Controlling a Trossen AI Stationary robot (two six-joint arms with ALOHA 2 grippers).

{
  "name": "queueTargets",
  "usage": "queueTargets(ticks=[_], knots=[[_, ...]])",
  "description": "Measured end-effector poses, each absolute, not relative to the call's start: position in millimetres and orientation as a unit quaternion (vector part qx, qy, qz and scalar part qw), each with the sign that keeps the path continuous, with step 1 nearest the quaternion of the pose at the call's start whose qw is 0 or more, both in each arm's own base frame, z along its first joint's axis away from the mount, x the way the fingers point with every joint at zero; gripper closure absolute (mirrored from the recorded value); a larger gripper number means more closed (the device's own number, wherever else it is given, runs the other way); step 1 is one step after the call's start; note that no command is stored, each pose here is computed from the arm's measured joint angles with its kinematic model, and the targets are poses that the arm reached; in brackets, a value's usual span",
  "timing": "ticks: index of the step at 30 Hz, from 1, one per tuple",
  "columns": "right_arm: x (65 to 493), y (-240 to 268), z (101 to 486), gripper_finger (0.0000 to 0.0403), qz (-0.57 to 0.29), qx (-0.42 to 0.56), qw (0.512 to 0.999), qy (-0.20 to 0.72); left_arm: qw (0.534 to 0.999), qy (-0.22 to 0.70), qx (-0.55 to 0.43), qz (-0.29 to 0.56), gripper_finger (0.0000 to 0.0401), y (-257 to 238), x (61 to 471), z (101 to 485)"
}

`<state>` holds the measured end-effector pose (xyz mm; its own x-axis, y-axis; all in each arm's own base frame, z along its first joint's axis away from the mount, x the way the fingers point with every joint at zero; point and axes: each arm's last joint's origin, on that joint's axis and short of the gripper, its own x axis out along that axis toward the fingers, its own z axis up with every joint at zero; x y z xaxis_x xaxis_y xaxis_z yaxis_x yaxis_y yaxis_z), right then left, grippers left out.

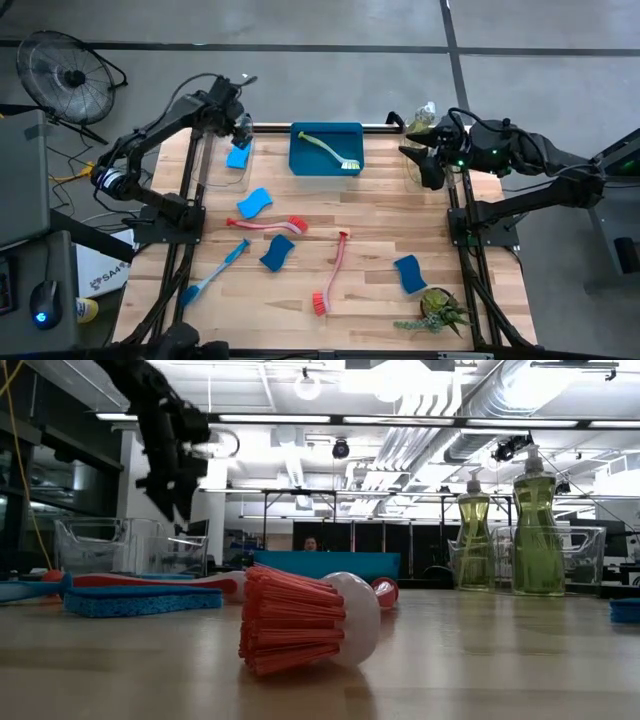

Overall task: Pick & Place Kitchen Sink Supplies
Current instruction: Put the bottom right blue sponge into the left transparent bin

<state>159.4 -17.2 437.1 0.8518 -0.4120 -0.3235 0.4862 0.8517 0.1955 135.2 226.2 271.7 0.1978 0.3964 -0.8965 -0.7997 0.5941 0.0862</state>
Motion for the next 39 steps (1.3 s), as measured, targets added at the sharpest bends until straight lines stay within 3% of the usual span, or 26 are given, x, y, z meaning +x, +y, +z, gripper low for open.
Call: queueTargets(ticks=[9, 15, 27, 39], knots=[[156.8, -17.2, 433.5, 0.0213, -0.247, 0.173, 0.942, 0.145, 0.812, 0.419, -0.12, 0.388, 0.0133, 205.8, 125.1, 346.8], [152.8, -16.9, 429.8, 0.0219, -0.254, 0.204, 0.932, 0.158, 0.868, 0.351, -0.09, 0.339, 0.0141, 176.6, 114.2, 374.8], [166.8, -2.5, 415.2, 0.0219, -0.234, 0.273, 0.908, 0.215, 0.953, 0.269, -0.006, 0.141, 0.0147, 108.5, 152.7, 399.0], [205.1, 36.5, 381.3, 0.0218, -0.26, 0.318, 0.861, 0.301, 0.962, 0.256, 0.068, 0.059, 0.0147, 51.6, 176.6, 402.1]])
